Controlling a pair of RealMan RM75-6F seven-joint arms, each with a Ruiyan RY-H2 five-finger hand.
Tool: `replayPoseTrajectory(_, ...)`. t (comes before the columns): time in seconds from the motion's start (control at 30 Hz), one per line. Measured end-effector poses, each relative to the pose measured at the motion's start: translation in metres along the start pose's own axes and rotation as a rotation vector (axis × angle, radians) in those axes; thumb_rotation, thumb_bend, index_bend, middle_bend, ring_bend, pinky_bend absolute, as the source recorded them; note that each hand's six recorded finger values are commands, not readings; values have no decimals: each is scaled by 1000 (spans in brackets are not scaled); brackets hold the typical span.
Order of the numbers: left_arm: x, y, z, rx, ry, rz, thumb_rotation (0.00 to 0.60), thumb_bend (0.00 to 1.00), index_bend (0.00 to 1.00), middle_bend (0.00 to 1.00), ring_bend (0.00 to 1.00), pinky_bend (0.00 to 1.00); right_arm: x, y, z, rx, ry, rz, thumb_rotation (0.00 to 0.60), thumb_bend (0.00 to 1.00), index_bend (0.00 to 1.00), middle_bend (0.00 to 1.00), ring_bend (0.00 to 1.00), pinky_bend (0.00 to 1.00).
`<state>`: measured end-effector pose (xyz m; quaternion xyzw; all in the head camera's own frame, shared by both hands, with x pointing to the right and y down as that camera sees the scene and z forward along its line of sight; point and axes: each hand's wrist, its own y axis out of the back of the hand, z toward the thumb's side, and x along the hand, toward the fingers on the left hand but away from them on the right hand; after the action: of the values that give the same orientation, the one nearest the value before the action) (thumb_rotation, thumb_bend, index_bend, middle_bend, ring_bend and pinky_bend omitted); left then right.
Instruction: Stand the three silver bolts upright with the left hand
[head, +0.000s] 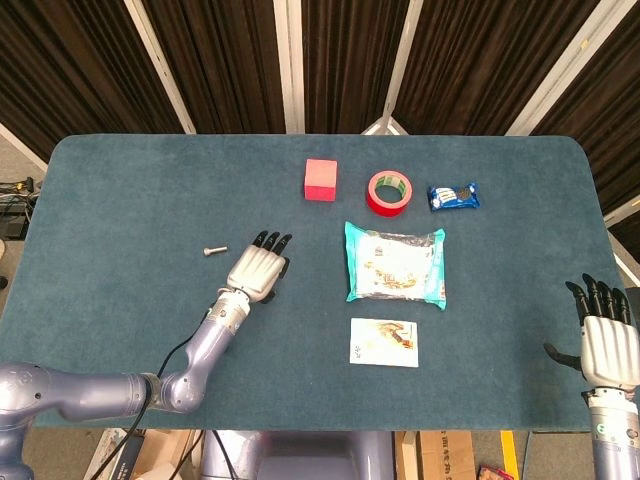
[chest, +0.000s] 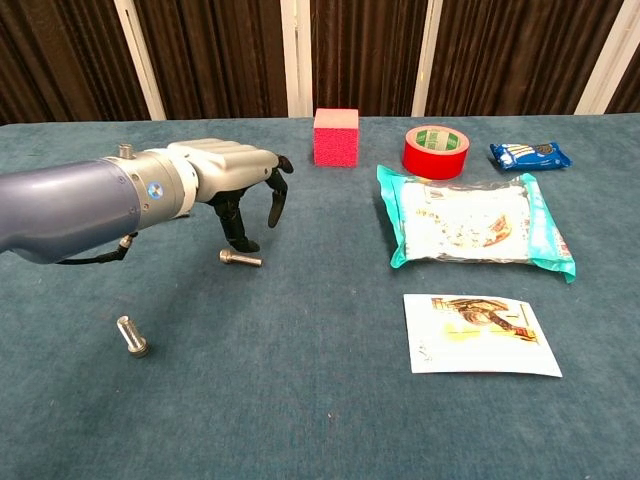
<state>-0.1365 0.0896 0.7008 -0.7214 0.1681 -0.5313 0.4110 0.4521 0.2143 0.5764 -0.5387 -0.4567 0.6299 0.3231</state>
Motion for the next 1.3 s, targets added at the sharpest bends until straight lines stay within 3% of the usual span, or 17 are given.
replayPoseTrajectory(0.6,2,-24,-4,-22,5,-42,600,398,514,31,0,0,0,0,-1,-9,-10,1,600,21,178,64,0,0)
replayPoseTrajectory(1.3,4,-32,-1,-16,-8,-41,600,483,535,41,0,0,-1,0,-2,-12,-17,3,600,21,178,64,0,0)
